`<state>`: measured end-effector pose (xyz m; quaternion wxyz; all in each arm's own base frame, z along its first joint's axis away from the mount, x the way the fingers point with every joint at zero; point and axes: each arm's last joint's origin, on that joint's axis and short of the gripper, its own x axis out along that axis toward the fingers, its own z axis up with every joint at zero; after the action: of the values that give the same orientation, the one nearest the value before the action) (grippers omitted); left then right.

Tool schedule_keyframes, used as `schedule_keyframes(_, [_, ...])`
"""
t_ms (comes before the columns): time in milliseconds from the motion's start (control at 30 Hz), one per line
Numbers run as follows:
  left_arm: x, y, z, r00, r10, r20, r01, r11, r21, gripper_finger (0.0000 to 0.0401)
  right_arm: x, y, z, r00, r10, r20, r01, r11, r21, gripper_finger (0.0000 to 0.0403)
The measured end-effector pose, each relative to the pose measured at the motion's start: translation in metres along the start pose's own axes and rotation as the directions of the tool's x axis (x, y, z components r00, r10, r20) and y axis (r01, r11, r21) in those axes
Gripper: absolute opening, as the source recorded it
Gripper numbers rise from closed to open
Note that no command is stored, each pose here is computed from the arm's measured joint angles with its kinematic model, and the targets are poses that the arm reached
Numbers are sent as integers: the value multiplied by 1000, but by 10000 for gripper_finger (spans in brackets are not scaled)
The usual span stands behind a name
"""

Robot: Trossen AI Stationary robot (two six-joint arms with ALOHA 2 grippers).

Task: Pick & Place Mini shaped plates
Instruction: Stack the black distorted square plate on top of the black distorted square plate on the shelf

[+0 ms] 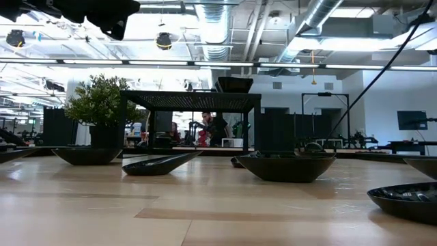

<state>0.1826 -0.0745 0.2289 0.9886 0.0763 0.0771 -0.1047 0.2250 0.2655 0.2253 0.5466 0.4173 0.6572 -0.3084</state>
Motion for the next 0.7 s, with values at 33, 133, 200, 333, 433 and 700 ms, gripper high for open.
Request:
schedule_keyframes(33, [0,0,0,1000,0,1,0,1000,11,104,7,2,-1,998,-29,-47,31,999,39,122])
schedule_keyframes(133, [0,0,2,1000,2,18,-3,996,85,104,24,11,-5,986,-59,-158,72,994,84,122])
schedule_keyframes(200, [0,0,3,999,4,35,-8,992,124,104,34,17,-6,980,-51,-190,68,994,82,122])
schedule_keyframes(333, [0,1,8,997,8,77,-23,981,193,104,46,24,-2,980,-55,-191,75,992,99,122])
schedule_keyframes(433, [-1,1,11,994,13,112,-38,972,232,104,48,24,1,981,-68,-183,90,990,112,122])
schedule_keyframes(700, [-1,1,13,991,15,130,-45,971,236,104,47,21,-2,982,-78,-170,100,987,124,122])
